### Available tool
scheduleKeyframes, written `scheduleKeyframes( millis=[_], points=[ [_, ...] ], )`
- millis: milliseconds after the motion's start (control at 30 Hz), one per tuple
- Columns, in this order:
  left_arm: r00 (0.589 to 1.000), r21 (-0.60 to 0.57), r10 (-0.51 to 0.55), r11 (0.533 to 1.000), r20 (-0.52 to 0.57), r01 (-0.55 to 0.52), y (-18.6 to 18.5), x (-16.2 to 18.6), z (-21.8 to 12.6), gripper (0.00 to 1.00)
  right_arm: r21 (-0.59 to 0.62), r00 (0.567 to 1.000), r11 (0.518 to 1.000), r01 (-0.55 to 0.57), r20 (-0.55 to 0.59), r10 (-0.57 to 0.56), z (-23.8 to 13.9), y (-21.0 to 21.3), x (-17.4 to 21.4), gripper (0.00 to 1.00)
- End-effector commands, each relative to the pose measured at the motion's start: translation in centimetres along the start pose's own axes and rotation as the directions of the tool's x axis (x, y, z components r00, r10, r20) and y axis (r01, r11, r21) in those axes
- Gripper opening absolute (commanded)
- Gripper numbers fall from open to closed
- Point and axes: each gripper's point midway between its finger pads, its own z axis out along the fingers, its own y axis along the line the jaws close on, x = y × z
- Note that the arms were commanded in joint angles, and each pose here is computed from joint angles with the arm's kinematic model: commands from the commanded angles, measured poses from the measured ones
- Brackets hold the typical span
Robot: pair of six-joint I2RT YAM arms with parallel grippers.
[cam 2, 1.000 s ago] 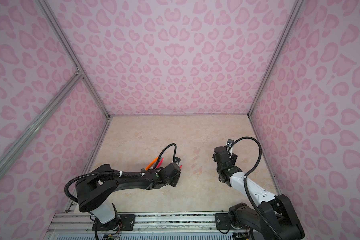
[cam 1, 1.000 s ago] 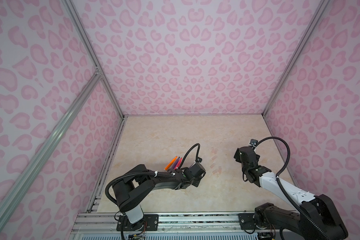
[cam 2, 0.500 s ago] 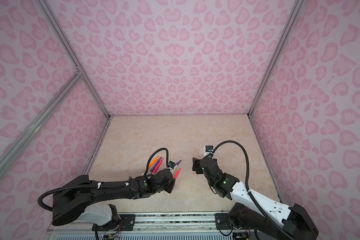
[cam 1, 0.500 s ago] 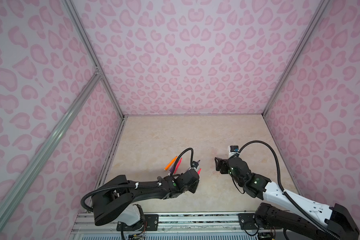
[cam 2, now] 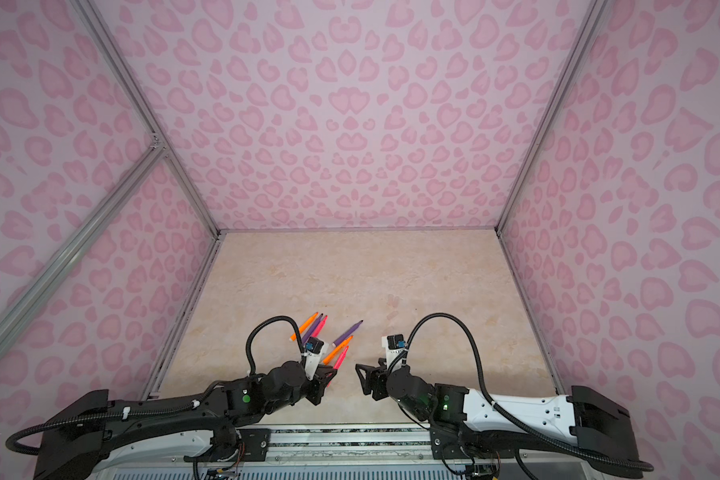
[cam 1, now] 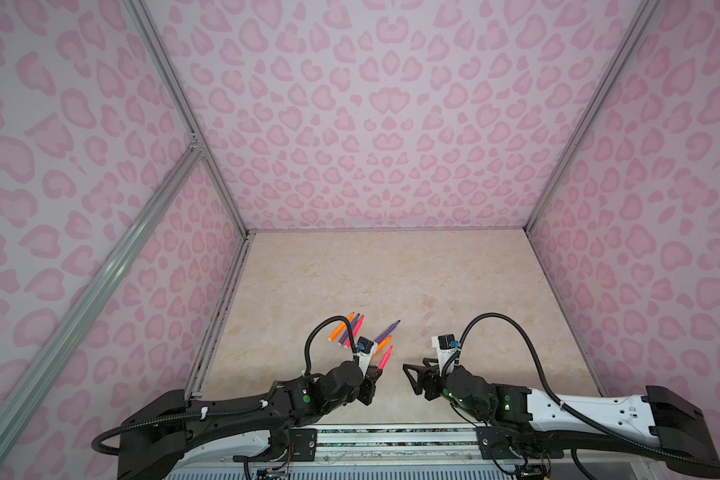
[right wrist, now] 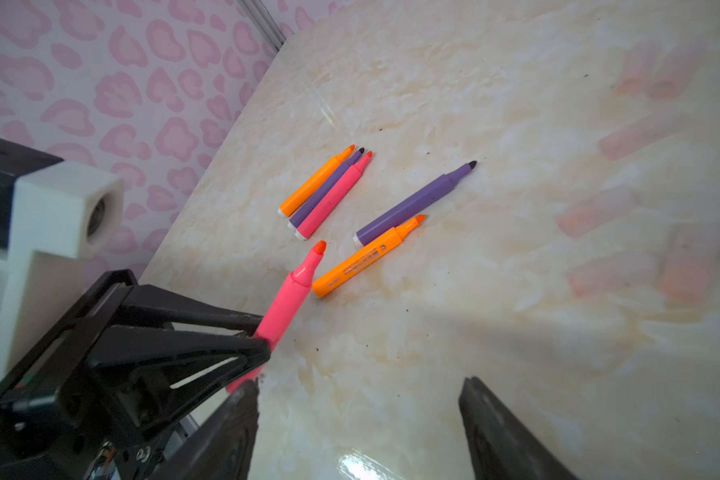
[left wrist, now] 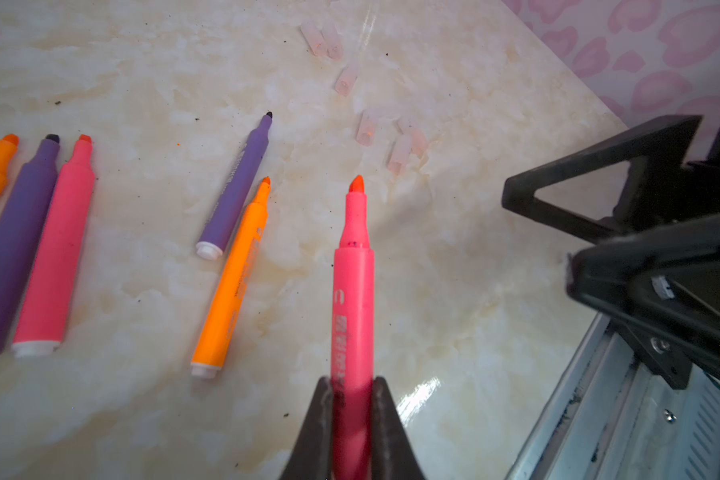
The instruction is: Insert the pens into the pen caps
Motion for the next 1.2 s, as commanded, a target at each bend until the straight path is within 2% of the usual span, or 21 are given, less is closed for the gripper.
scheduleKeyframes(
  millis=[0,133,233,400,567,800,1033,1167],
  points=[
    [0.997,0.027,-0.049,0.998,0.065,0.048,-0.5,-1.5,-0.4,0.03,-0.072,0.992,0.992,-0.105,0.058,0.11,0.9,2.5,-1.5,0.75],
    [0.996,0.038,-0.054,0.998,0.072,0.052,-0.8,-1.8,-0.5,0.03,-0.154,0.986,0.978,-0.139,0.064,0.151,1.7,4.1,-1.4,0.75],
    [0.995,0.041,-0.058,0.998,0.075,0.055,-1.0,-2.0,-0.3,0.03,-0.091,0.983,0.983,-0.158,0.074,0.165,2.5,3.8,-1.6,0.73],
    [0.995,0.046,-0.047,0.998,0.082,0.044,-1.5,-2.7,-0.3,0.03,-0.076,0.971,0.975,-0.209,0.1,0.216,3.8,3.8,-1.9,0.67],
    [0.996,0.052,-0.033,0.998,0.086,0.028,-1.9,-3.3,-0.3,0.03,-0.101,0.946,0.948,-0.303,0.091,0.312,5.3,3.0,-1.9,0.54],
    [0.996,0.044,-0.01,0.999,0.084,0.007,-2.4,-3.9,0.3,0.03,-0.087,0.946,0.947,-0.309,0.077,0.315,6.8,3.7,-1.6,0.42],
    [0.997,0.009,-0.006,1.0,0.078,0.005,-1.8,-3.7,0.8,0.03,-0.086,0.939,0.941,-0.326,0.086,0.333,6.9,3.5,-1.6,0.2],
    [0.997,0.002,-0.006,1.0,0.072,0.006,-1.7,-3.4,1.0,0.03,-0.068,0.94,0.943,-0.326,0.085,0.331,7.0,3.1,-1.3,0.03]
  ],
)
